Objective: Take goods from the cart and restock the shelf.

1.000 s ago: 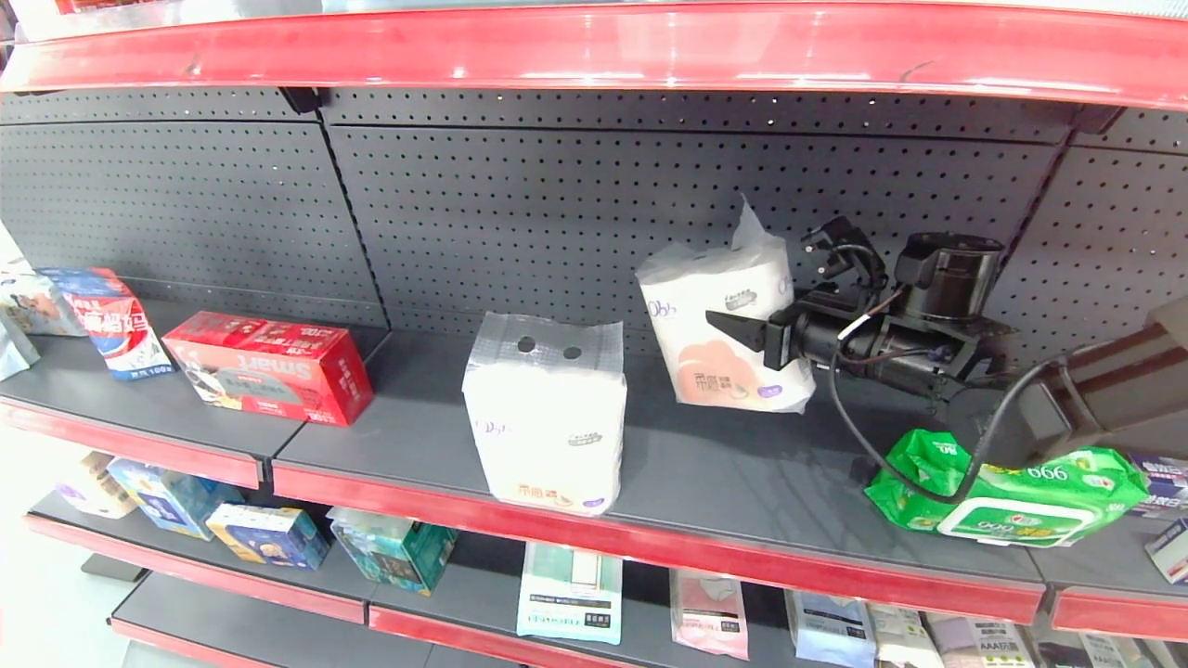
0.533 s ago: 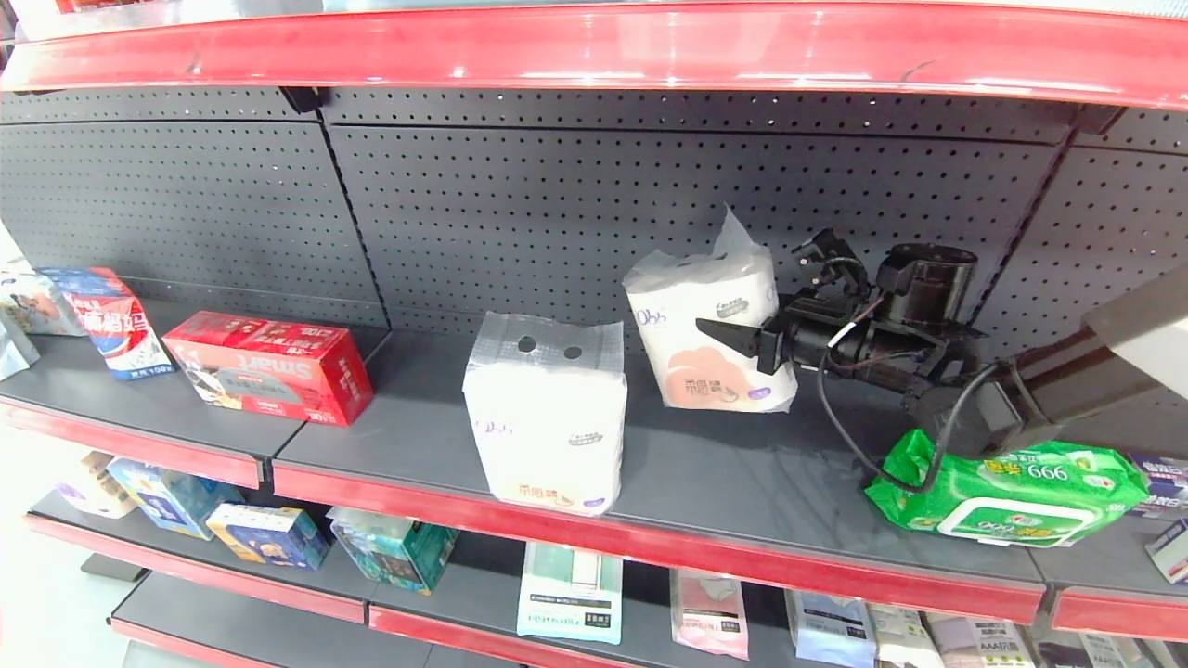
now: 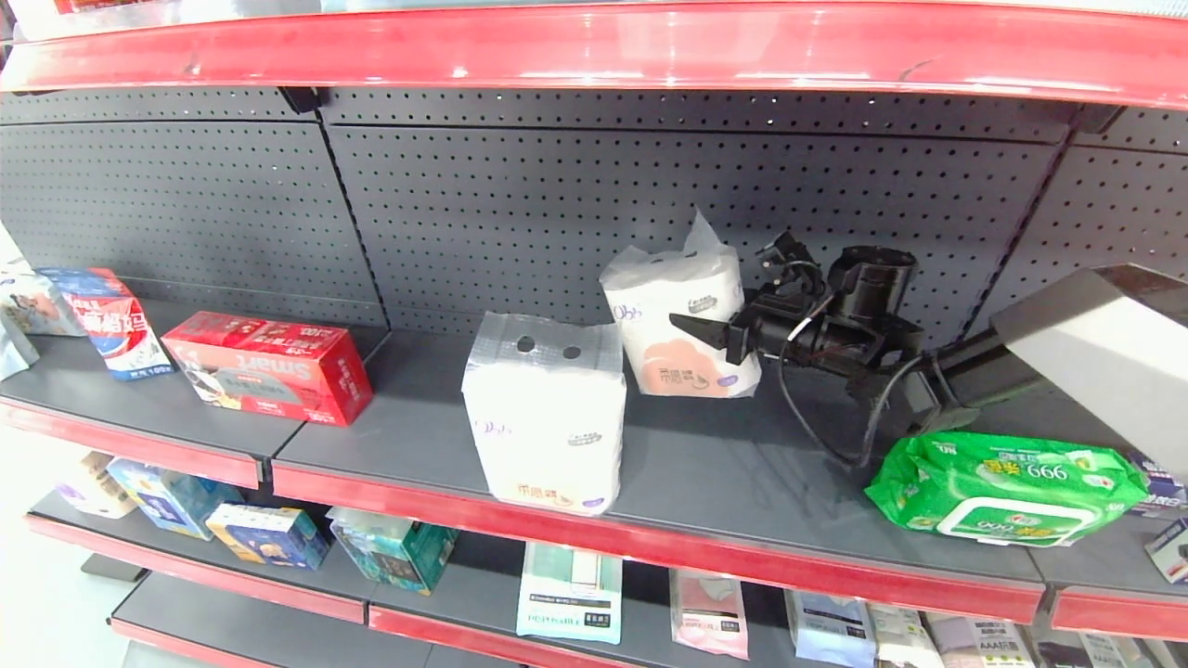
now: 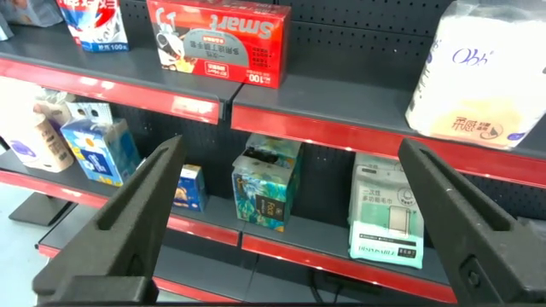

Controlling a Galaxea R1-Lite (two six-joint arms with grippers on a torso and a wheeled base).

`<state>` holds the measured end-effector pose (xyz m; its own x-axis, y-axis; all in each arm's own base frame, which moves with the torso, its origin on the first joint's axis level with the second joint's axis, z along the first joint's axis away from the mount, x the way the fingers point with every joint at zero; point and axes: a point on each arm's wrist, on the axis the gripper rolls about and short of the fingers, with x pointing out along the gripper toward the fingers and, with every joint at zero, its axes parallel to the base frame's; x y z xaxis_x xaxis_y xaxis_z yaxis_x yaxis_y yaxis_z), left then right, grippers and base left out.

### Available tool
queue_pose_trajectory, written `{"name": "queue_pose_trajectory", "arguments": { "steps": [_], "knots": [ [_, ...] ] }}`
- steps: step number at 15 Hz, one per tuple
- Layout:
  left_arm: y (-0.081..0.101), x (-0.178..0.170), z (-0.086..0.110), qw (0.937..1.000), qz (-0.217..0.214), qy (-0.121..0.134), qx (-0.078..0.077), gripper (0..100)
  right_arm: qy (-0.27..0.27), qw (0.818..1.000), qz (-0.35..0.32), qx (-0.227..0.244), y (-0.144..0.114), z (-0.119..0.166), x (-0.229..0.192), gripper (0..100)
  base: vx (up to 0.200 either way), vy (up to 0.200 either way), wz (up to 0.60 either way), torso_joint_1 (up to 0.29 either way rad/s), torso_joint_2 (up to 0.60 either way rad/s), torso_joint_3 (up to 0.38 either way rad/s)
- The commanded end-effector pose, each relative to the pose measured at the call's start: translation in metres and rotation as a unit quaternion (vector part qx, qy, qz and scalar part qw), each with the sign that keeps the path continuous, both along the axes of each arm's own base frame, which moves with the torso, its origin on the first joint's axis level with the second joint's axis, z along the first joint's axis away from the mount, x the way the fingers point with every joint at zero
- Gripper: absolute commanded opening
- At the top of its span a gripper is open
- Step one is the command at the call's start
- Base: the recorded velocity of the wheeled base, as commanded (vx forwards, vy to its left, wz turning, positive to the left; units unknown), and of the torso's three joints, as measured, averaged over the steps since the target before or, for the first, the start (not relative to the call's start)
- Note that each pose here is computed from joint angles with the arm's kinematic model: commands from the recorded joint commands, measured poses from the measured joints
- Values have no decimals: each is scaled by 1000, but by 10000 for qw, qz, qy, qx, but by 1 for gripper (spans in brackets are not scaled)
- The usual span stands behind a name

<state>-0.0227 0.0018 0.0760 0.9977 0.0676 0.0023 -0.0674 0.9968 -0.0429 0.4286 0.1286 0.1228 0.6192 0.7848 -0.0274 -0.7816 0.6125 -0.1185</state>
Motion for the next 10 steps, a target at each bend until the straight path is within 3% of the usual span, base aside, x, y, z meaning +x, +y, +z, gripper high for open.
{"name": "queue_pose_trajectory", "arguments": {
  "steps": [1, 7, 10],
  "knots": [
    [0, 0, 0, 10000, 7, -4, -1, 100, 106, 9998, 150, -15, 12, -17, 8, 0, 0, 0, 0, 0, 0, 0],
    [0, 0, 0, 10000, 7, -4, -1, 100, 317, 9985, 436, -114, 24, -43, 10, 0, 0, 0, 0, 0, 0, 0],
    [0, 0, 0, 10000, 7, -4, -1, 100, 328, 9974, 557, -315, 5, -56, 10, 0, 0, 0, 0, 0, 0, 0]
  ]
}}
